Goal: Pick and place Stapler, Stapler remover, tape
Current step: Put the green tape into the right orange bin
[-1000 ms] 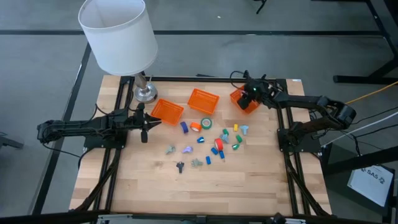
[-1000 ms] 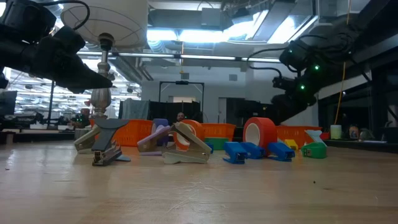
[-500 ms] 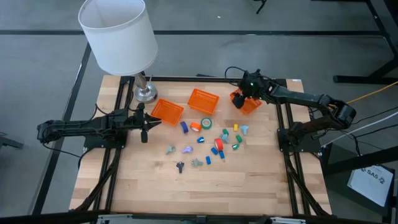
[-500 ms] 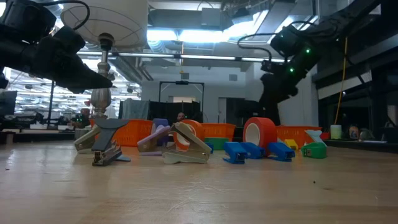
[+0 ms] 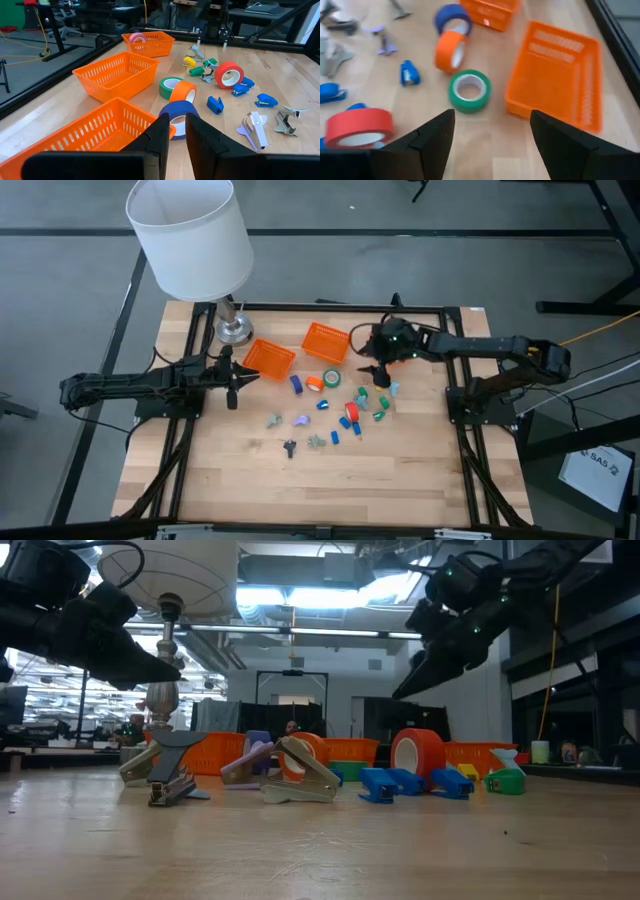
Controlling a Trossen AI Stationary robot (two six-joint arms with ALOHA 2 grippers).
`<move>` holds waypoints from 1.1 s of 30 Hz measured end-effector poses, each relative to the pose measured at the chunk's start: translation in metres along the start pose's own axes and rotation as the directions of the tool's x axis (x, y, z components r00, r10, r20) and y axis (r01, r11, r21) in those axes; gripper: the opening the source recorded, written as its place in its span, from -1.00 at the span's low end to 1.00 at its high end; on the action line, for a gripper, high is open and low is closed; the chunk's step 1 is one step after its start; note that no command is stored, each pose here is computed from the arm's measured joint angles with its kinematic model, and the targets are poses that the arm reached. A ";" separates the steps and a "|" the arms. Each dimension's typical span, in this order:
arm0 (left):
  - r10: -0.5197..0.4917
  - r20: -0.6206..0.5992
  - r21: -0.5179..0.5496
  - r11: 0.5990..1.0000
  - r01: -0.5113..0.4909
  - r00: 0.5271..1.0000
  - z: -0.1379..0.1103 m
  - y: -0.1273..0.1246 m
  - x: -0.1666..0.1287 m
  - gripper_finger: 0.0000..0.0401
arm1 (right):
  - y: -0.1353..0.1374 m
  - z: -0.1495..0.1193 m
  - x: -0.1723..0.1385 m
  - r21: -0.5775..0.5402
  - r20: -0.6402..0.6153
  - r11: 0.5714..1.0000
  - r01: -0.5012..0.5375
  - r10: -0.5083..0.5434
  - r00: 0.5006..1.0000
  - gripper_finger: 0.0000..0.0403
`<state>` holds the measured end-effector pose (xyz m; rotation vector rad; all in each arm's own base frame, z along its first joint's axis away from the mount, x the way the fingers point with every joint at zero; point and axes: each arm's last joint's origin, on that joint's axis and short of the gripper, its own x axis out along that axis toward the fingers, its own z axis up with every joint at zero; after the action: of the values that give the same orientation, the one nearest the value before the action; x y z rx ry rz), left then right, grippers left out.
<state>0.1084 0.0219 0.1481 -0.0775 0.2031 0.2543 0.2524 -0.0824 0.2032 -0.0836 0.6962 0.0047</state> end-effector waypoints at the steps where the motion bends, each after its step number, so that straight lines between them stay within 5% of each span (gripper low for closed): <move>1: 0.000 0.000 0.000 1.000 0.000 1.000 0.000 0.000 0.000 -0.71 | 0.005 0.001 0.001 -0.023 0.002 1.000 -0.014 0.014 1.000 0.32; 5: 0.000 0.000 0.000 1.000 0.000 1.000 0.000 0.000 0.000 -0.71 | 0.023 0.008 0.004 -0.086 0.026 0.994 -0.060 0.062 0.998 0.32; 11: 0.000 0.000 0.000 1.000 0.000 1.000 0.000 0.000 0.000 -0.71 | 0.042 0.020 0.007 -0.154 0.083 0.987 0.038 -0.026 0.996 0.30; 18: 0.000 0.000 0.000 1.000 0.000 1.000 0.000 0.000 0.000 -0.71 | 0.050 0.023 0.012 -0.176 0.108 0.984 0.031 -0.012 0.994 0.12; 33: 0.000 0.000 0.000 1.000 0.000 1.000 0.000 0.000 0.000 -0.71 | 0.054 0.020 0.093 -0.179 -0.038 0.983 -0.034 0.028 0.999 -0.22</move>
<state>0.1084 0.0219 0.1482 -0.0775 0.2029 0.2543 0.3348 -0.0295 0.1545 -0.2463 0.7319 0.0962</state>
